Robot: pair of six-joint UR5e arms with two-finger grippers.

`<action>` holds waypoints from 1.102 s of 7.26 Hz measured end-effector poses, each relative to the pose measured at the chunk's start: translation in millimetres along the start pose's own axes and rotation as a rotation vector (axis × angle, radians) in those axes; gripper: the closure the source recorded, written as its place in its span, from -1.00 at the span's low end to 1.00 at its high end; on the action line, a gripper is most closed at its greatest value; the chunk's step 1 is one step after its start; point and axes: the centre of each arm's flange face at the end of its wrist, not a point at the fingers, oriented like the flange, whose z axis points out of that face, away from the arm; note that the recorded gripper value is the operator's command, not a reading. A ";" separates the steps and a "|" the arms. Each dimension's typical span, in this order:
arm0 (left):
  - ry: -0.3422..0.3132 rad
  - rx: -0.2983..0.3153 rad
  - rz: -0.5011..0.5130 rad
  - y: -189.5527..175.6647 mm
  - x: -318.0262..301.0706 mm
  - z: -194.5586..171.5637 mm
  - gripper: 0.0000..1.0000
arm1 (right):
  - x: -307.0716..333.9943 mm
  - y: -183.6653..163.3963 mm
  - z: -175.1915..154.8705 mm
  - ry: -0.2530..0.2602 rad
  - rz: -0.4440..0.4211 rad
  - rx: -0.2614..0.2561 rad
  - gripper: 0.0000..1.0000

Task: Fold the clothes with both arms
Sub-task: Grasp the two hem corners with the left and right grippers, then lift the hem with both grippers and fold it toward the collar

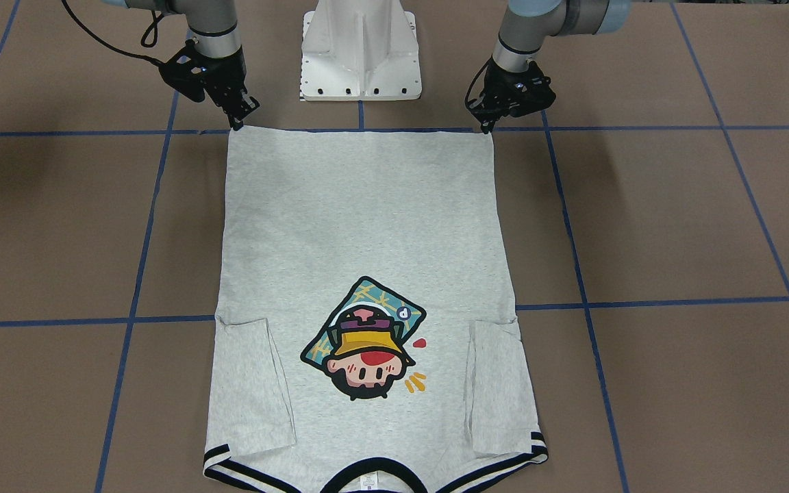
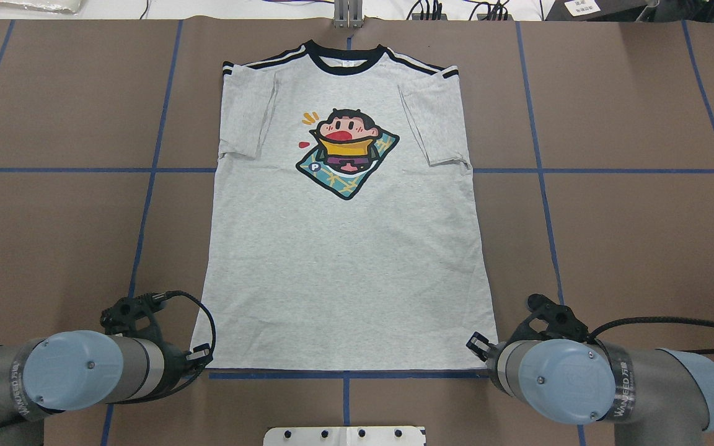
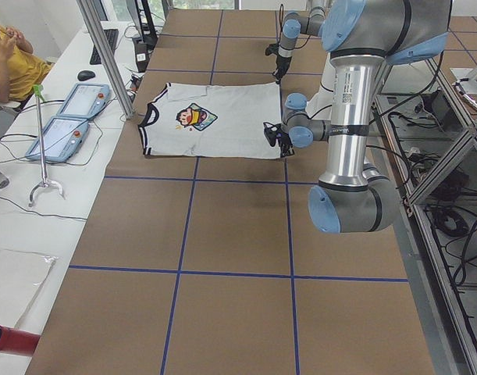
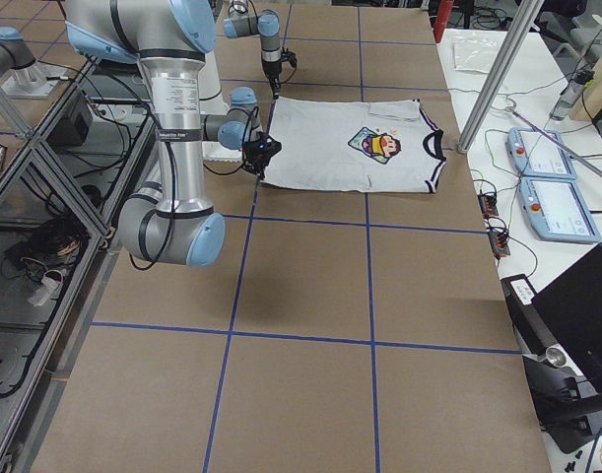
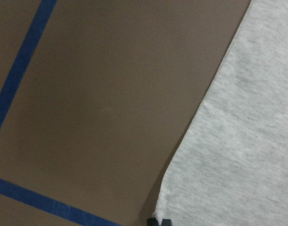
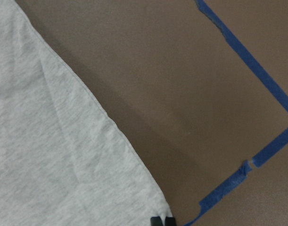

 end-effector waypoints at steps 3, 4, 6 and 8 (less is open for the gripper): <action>0.073 -0.029 -0.007 11.6 10.5 -40.6 1.00 | 13.0 0.5 -13.6 -0.005 -0.011 -0.014 1.00; 0.098 -0.057 -0.027 24.5 10.9 -58.8 1.00 | 21.4 6.9 -21.3 -0.005 -0.024 -0.030 1.00; 0.127 -0.120 -0.071 53.3 11.8 -92.0 1.00 | 38.5 21.7 -38.3 -0.007 -0.055 -0.069 1.00; 0.162 -0.129 -0.091 53.3 18.7 -112.4 1.00 | 35.8 8.0 -62.8 -0.049 -0.035 -0.072 1.00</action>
